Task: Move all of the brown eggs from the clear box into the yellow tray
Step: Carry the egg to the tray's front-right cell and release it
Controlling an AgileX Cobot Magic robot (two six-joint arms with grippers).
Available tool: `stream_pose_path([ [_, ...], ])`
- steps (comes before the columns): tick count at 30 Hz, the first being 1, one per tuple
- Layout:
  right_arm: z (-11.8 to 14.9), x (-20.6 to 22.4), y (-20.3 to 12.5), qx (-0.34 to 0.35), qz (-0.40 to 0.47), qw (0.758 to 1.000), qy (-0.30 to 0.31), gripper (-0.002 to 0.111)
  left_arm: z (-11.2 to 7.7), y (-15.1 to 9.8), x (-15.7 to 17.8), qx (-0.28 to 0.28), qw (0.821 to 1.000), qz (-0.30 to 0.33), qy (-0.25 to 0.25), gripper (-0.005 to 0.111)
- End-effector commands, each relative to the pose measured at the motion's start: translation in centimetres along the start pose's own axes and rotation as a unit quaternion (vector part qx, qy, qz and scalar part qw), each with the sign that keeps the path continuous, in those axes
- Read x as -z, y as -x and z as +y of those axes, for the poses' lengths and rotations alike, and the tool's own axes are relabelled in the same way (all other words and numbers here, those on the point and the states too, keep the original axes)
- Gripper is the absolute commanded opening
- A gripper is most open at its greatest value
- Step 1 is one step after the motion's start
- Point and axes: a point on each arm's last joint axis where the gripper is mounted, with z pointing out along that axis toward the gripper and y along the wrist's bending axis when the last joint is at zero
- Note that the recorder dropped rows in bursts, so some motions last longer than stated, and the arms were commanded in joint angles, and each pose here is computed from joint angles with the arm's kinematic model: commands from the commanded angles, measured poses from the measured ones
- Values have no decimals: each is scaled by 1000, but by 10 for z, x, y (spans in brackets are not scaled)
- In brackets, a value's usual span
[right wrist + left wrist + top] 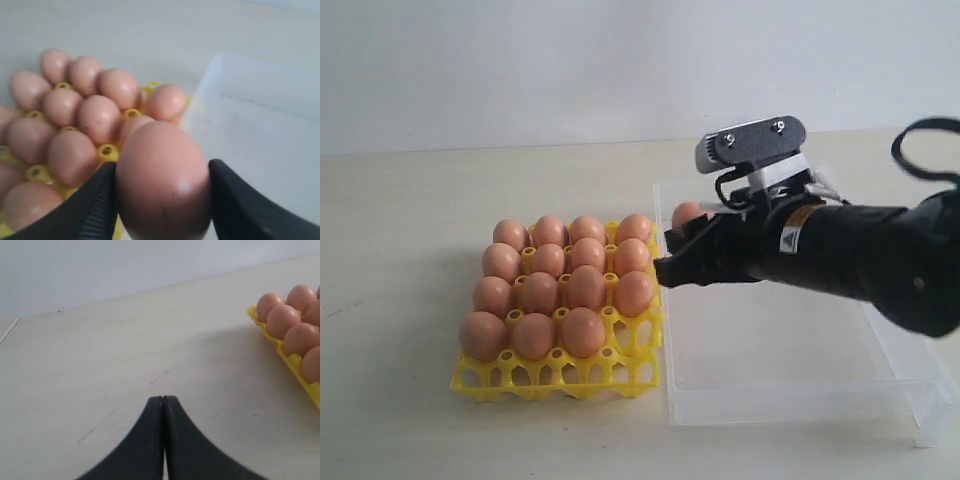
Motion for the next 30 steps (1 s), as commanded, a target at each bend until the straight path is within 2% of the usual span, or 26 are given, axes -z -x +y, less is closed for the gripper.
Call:
stream_pose_path([
  [1,26,-1,-11,19,-81,991,102,0,0,2,1,6,1000,-9,1,0],
  [5,32,-15,-25,22,-63,990,126,0,0,2,1,6,1000,-9,1,0],
  [8,31,-23,-35,-5,-45,991,128,0,0,2,1,7,1000,-9,1,0],
  [15,30,-35,-52,-10,-16,992,124,0,0,2,1,7,1000,-9,1,0],
  [26,29,-42,-56,-16,-5,993,119,0,0,2,1,7,1000,-9,1,0],
  [30,30,-48,-56,-27,23,992,118,7,0,2,1,7,1000,-9,1,0],
])
